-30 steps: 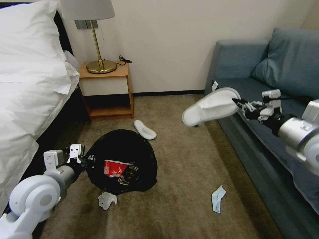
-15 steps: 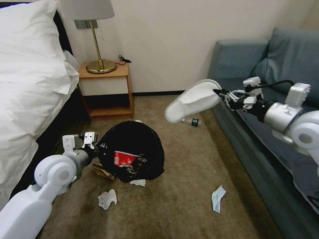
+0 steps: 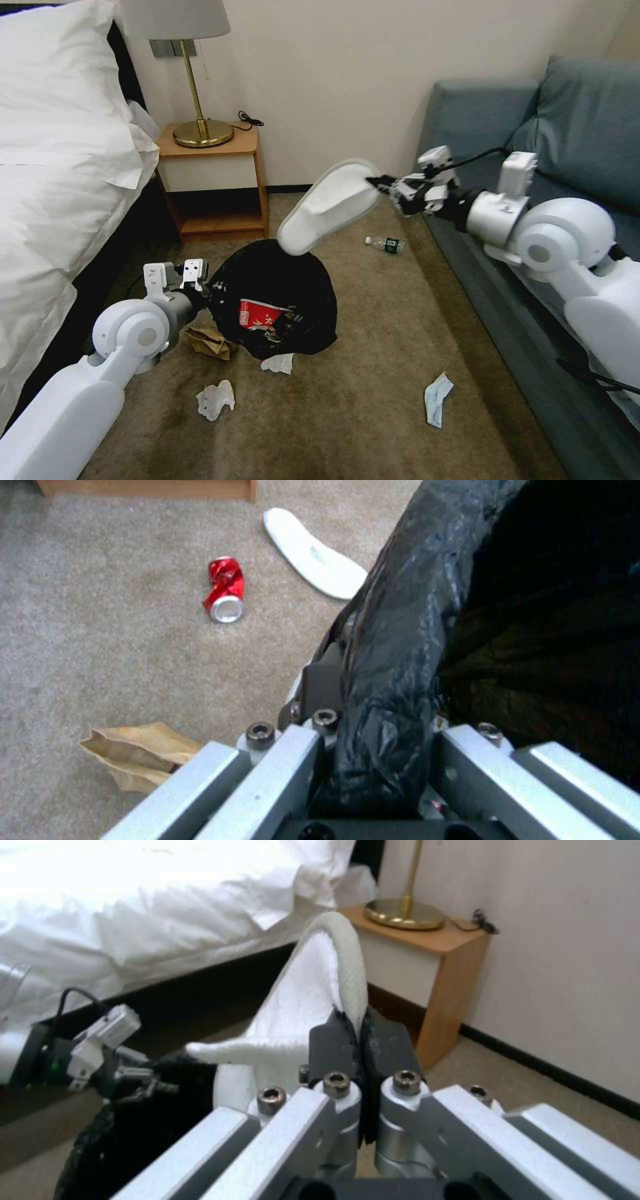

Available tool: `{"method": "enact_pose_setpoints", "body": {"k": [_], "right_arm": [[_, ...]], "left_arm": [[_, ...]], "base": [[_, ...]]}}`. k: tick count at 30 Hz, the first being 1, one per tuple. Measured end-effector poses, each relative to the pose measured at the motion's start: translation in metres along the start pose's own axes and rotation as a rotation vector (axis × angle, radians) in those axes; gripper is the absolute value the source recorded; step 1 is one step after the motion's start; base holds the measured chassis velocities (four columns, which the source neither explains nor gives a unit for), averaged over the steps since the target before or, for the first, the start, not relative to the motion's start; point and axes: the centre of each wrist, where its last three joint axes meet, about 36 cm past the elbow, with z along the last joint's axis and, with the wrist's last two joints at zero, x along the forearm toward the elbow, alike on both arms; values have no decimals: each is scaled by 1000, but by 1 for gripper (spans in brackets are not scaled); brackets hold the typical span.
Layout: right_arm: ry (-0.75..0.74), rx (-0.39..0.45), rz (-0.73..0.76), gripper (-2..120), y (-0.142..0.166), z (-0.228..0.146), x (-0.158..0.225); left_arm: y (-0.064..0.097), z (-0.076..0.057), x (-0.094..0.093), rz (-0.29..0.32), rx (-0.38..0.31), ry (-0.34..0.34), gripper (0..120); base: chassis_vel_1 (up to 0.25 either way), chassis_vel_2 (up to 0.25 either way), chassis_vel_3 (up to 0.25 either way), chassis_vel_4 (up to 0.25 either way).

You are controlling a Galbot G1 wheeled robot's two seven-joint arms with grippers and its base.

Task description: Pick up the trash bin, then pick up the garbage on the floor and place it into the trash bin.

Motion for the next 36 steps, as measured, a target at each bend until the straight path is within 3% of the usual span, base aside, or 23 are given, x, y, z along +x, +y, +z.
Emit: {"method": "enact_pose_setpoints", "body": {"k": [8, 12, 21, 36], "right_arm": [[73, 84, -24, 0, 11, 12, -14], [116, 199, -9, 0, 17, 16, -23], [166, 348, -61, 0, 32, 25, -45], [250, 338, -98, 0, 47, 67, -70]], "left_arm": [[-12, 2, -8, 9, 0, 10, 2], [-19, 3, -11, 13, 1, 15, 2], [-24, 3, -12, 17, 8, 19, 2], [-33, 4, -8, 35, 19, 13, 2]], "base": [[0, 0, 0, 0], [0, 0, 0, 0], [0, 0, 0, 0], [0, 0, 0, 0]]}}
